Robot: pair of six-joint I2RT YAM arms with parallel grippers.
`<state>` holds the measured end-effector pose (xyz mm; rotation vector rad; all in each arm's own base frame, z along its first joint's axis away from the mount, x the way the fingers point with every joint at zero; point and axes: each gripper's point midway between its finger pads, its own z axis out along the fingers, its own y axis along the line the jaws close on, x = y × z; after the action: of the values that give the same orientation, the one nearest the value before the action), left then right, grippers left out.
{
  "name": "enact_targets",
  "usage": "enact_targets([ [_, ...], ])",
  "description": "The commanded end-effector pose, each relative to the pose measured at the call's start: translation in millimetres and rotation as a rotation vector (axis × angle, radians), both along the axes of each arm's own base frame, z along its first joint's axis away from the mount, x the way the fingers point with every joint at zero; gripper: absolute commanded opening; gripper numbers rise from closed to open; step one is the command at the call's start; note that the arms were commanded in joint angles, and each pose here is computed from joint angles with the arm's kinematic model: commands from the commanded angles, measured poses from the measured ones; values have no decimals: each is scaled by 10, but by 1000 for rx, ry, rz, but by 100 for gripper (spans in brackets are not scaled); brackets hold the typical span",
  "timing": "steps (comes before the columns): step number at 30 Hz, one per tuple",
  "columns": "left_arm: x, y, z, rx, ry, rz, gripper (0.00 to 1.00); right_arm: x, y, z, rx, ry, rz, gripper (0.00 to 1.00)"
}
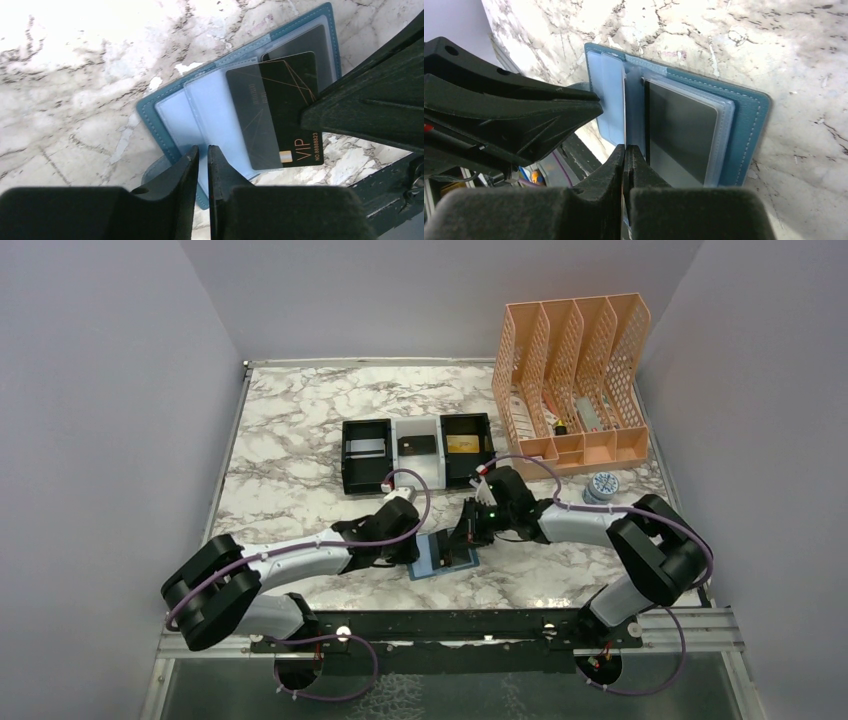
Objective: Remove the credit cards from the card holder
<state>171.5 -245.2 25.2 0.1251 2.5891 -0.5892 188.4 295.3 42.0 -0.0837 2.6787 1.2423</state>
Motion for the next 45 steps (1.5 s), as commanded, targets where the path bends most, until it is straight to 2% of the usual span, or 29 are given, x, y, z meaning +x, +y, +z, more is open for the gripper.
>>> enact_targets([
  [1,-54,272,-58,95,-15,23,19,-43,59,76,75,-4,28,2],
  [11,44,-105,416,-129,-113,-42,36,-18,163,-83,102,46,39,2],
  [16,8,-259,356,-162,-78,-92,37,-14,172,-129,97,55,41,2],
  [19,-24,-285,218,-137,-34,-108,33,-21,159,-154,90,56,40,2],
  [23,-50,-207,18,-62,18,-83,21,-20,146,-173,79,57,38,2],
  [27,-74,-75,-86,-3,36,-50,16,-17,149,-161,80,56,39,4],
  [31,-104,6,-142,24,45,-40,15,-19,168,-110,108,39,45,15],
  [34,-122,51,-179,43,50,-34,14,-68,204,-58,154,32,81,20],
  [40,-116,63,-174,41,46,-26,13,-114,239,-61,177,34,110,21],
  [45,-119,71,-162,43,43,-27,13,-151,282,-81,182,46,127,17],
])
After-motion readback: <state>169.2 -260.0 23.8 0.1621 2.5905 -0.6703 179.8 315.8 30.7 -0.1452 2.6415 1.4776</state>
